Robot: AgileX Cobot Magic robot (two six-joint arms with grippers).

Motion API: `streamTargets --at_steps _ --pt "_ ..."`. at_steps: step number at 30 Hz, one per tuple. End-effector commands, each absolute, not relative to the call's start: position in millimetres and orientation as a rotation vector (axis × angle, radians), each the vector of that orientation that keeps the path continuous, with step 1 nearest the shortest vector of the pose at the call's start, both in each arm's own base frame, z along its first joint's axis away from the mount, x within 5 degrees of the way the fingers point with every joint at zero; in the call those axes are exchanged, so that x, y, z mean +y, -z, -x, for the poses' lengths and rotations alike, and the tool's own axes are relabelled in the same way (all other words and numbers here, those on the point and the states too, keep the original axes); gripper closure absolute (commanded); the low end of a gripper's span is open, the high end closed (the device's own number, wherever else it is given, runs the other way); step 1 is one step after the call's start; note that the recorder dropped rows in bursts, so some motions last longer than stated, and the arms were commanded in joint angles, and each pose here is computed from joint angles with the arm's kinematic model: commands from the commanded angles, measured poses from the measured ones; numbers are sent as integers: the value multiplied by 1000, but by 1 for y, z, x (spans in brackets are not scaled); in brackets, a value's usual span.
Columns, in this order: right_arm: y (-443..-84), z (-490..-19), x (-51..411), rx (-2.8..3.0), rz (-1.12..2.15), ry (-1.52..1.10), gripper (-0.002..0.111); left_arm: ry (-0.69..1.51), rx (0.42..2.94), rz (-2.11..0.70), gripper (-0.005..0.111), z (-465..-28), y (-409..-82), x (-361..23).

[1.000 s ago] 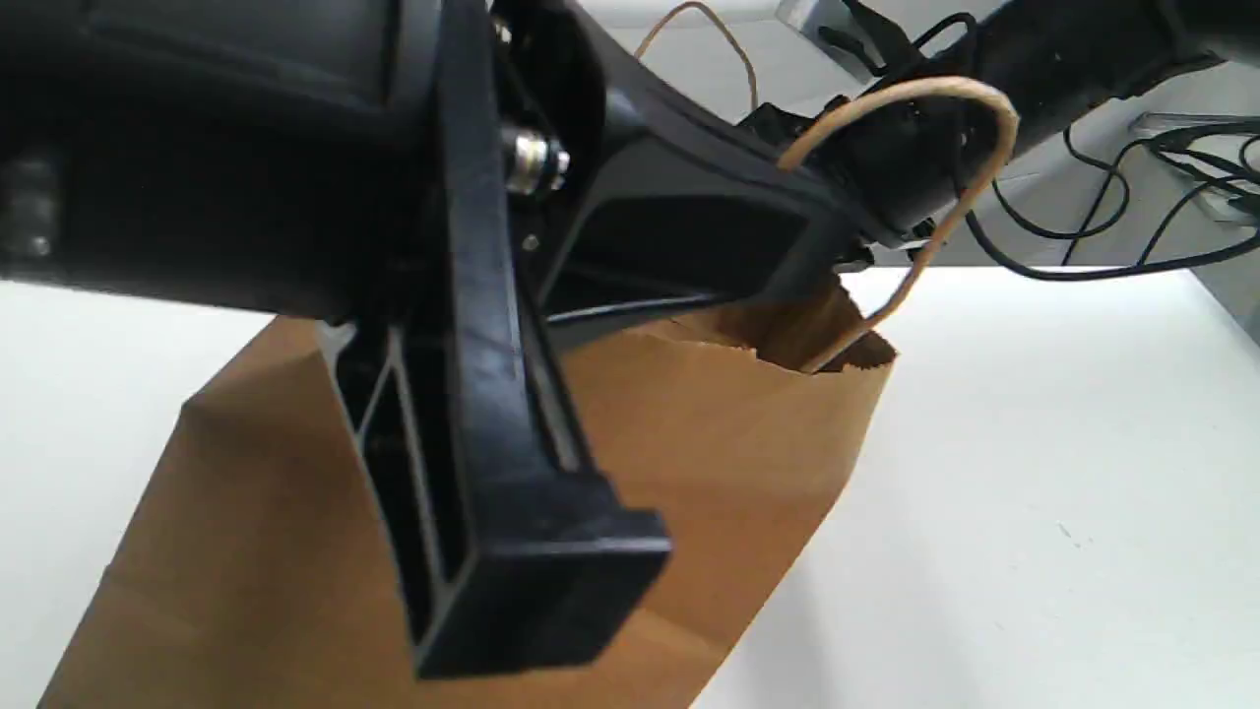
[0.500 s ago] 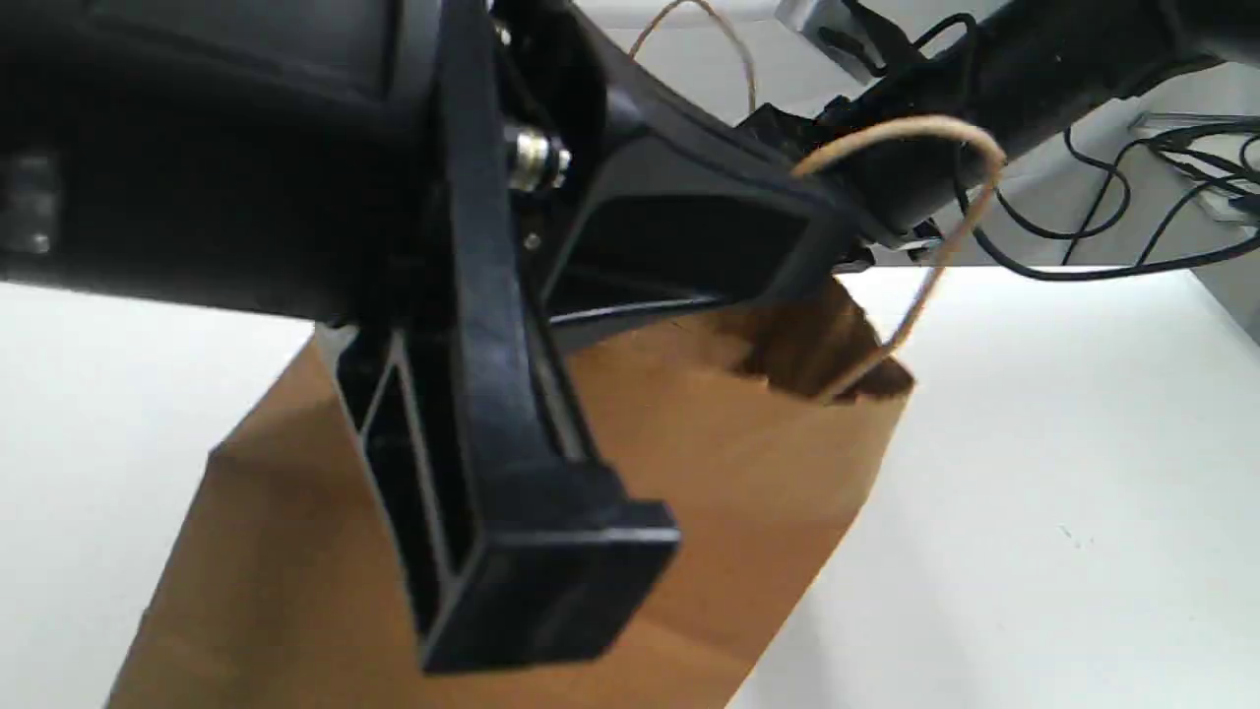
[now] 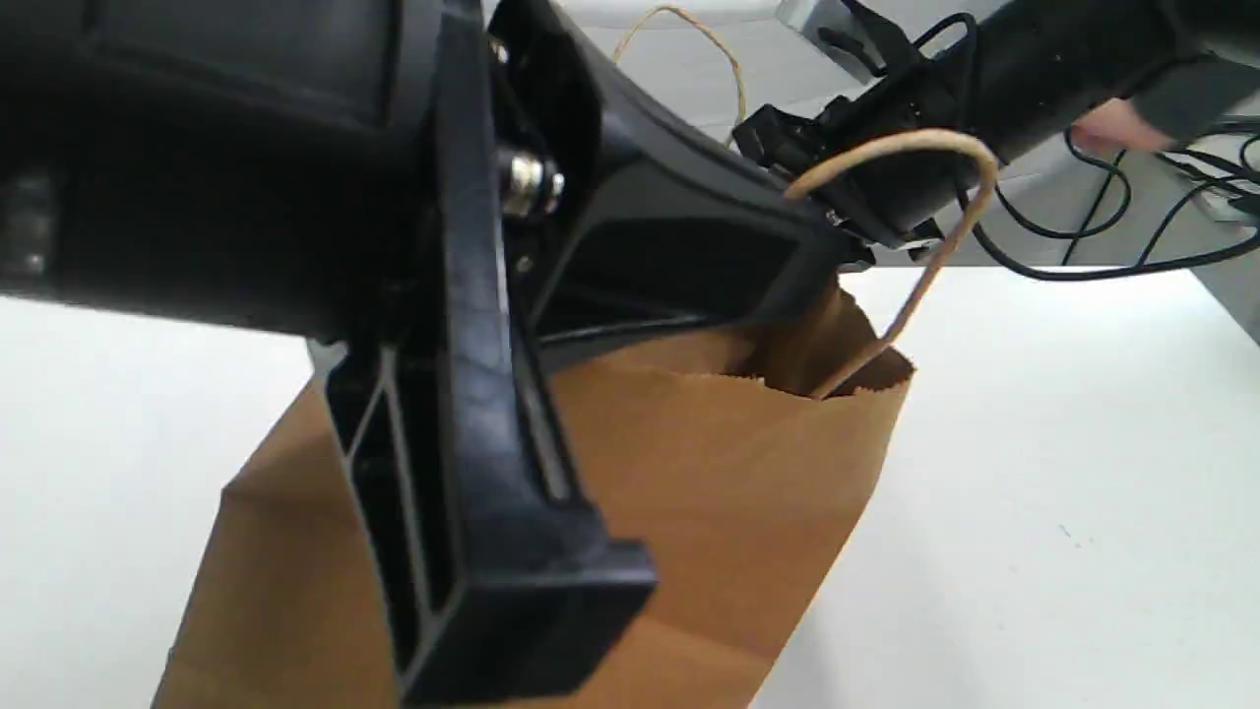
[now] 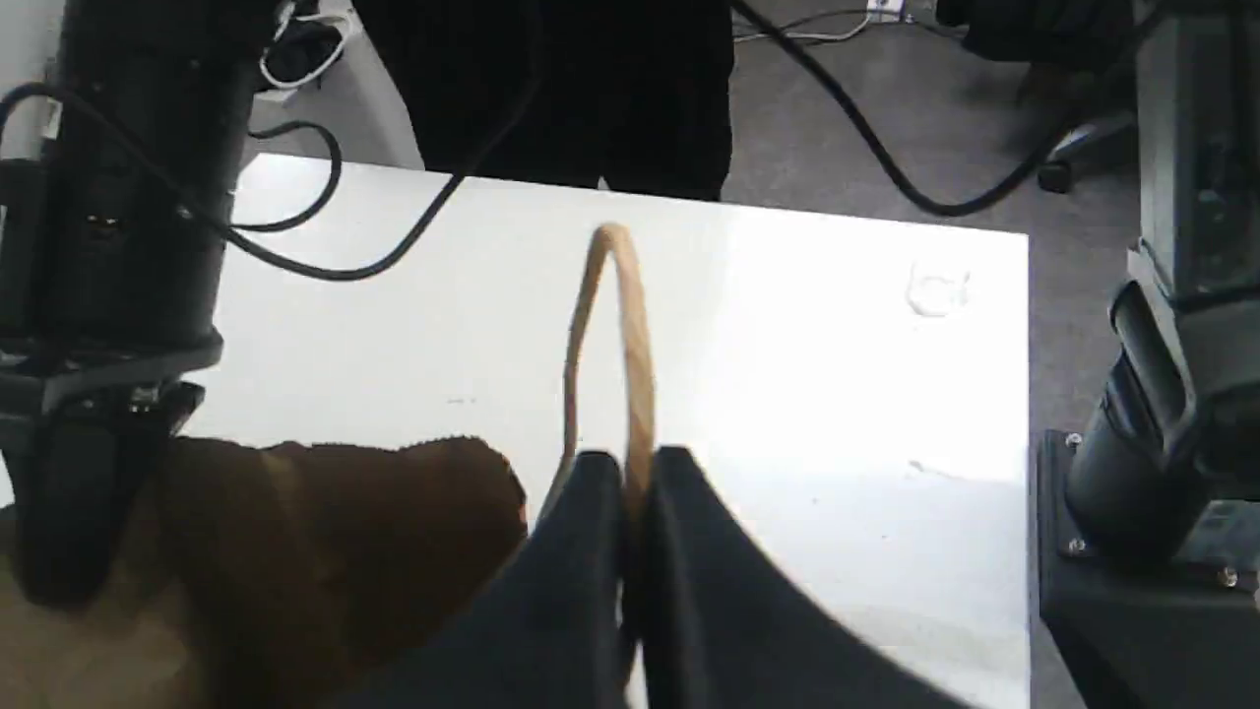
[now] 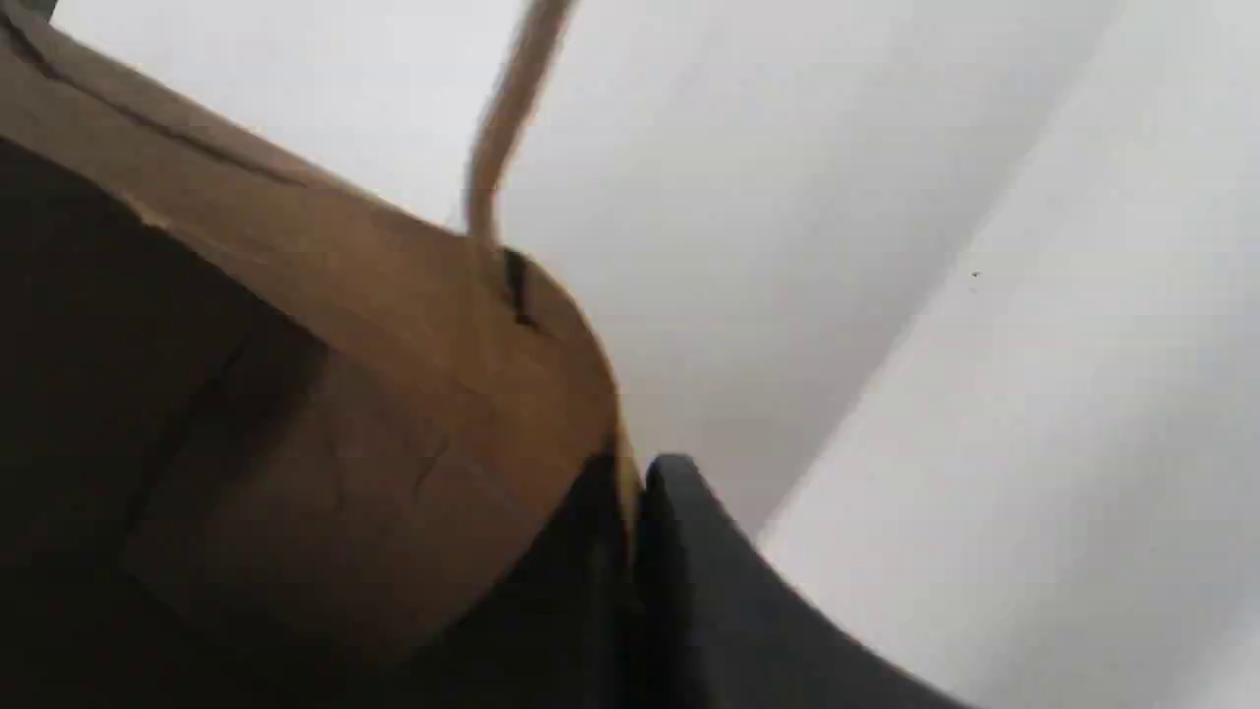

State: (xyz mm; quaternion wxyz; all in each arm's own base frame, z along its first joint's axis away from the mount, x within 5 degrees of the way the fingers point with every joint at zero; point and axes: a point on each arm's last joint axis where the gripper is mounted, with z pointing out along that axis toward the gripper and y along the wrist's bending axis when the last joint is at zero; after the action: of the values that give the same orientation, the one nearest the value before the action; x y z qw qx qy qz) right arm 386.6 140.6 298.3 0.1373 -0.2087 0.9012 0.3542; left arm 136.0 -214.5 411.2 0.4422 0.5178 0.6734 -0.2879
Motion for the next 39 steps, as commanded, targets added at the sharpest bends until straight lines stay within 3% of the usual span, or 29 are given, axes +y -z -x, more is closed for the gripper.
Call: streamTargets --at_steps 1,7,16,39 --pt "-315 -382 138 2555 610 -999 108 680 1689 -1275 107 -135 -413 -211" --pt "-332 -373 134 2524 639 -937 108 658 1722 -1267 107 -137 -409 -210" --pt "-352 -362 132 2474 652 -921 108 634 1766 -1209 107 -144 -374 -212" --pt "-350 -362 128 2494 679 -842 108 748 1823 -904 107 -179 -350 -182"
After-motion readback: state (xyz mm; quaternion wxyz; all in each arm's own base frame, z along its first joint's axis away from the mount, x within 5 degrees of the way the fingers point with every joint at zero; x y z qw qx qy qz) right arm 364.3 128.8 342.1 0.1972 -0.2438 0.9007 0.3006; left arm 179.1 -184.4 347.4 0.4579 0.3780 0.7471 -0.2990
